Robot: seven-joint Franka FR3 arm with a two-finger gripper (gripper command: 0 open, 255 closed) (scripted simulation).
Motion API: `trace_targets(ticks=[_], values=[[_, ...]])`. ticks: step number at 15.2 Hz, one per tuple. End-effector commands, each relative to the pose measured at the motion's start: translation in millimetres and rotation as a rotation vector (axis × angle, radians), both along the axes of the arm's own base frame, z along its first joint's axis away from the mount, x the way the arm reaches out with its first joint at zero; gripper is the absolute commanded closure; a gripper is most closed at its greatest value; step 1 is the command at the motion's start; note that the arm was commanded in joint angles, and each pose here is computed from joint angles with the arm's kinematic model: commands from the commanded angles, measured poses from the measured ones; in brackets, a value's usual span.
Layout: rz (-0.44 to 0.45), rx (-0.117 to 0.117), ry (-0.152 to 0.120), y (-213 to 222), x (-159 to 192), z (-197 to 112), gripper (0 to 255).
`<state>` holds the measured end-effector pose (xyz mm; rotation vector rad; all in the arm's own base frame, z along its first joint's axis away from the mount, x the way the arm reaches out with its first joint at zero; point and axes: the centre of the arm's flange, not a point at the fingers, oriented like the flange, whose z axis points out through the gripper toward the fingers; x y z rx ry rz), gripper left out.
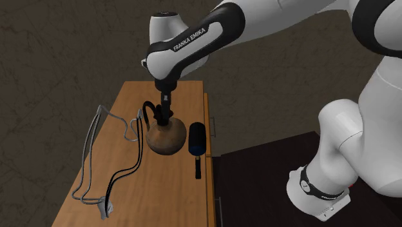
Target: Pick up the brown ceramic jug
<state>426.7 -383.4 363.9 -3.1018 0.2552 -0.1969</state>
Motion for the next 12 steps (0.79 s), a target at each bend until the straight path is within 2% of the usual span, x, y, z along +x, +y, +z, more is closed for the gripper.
trace_targets(ticks=[1,9,10,12], values=[[-0.001,-0.001,0.002,-10,3,-13,0],[-0.001,-0.001,0.002,-10,3,-48,0],[-0.001,-0.001,0.002,-11,3,-47,255],[-0.001,-0.001,0.002,-12,3,-47,255]])
